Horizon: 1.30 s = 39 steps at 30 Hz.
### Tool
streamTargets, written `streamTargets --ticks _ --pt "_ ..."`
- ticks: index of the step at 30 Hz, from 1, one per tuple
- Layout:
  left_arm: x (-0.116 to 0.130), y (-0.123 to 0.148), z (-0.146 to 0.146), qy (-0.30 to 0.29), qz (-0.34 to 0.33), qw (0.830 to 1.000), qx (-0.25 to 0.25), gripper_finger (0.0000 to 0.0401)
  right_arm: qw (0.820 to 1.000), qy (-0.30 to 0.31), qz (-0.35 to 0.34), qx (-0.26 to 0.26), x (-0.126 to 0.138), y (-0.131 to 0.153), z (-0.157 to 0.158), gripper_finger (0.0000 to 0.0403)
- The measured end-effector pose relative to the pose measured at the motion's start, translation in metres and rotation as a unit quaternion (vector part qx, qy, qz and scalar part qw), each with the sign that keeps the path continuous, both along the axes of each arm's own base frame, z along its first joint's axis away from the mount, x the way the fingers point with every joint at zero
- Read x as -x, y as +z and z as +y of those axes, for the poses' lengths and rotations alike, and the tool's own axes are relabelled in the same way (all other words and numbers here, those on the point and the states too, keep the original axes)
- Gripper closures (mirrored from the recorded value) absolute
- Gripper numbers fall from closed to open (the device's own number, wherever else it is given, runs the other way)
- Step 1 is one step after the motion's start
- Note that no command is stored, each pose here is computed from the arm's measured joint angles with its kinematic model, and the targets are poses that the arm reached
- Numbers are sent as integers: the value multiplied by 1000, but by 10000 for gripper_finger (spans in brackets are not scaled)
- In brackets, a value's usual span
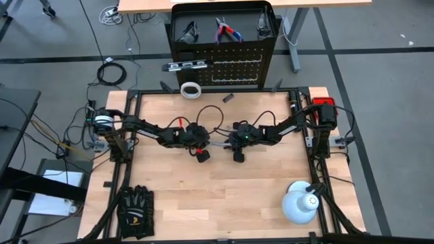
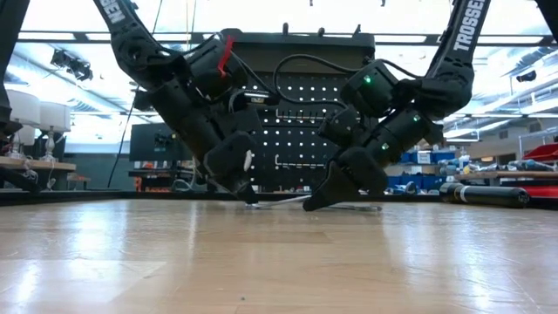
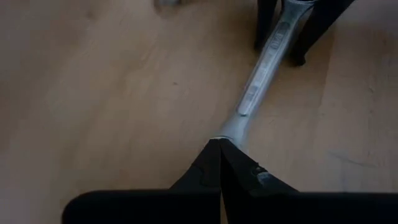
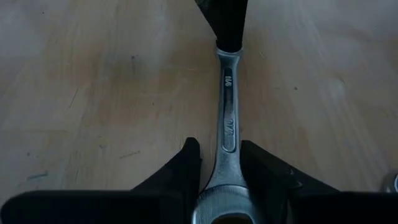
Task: Hang tools onto peg board
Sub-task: Hang the left silver wrench on the peg board
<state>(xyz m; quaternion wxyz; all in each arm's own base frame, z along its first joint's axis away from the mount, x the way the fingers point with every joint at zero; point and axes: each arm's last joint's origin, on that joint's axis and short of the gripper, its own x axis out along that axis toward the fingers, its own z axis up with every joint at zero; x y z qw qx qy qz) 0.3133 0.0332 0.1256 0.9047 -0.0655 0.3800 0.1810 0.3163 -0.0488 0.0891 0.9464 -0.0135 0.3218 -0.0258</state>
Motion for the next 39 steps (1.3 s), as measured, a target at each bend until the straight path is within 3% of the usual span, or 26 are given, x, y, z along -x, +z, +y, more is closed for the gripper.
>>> streamTargets --ticks 6,10,18,27,33,39 --pt "3 24 -10 40 -19 993 -111 401 1000 -17 7 11 2 3 -1 289" --pt "3 33 -19 59 -29 983 -173 401 996 -73 19 55 7 13 -5 290" --pt "20 18 -24 56 -119 971 -198 401 977 -172 3 124 21 54 -26 290" --pt "43 32 -14 91 -307 917 -239 401 932 -281 -98 208 42 117 -54 290" --pt "52 20 -8 117 -334 899 -260 401 887 -344 -146 273 47 140 -63 290" --pt "52 20 0 128 -336 890 -281 401 858 -401 -179 267 50 146 -69 290"
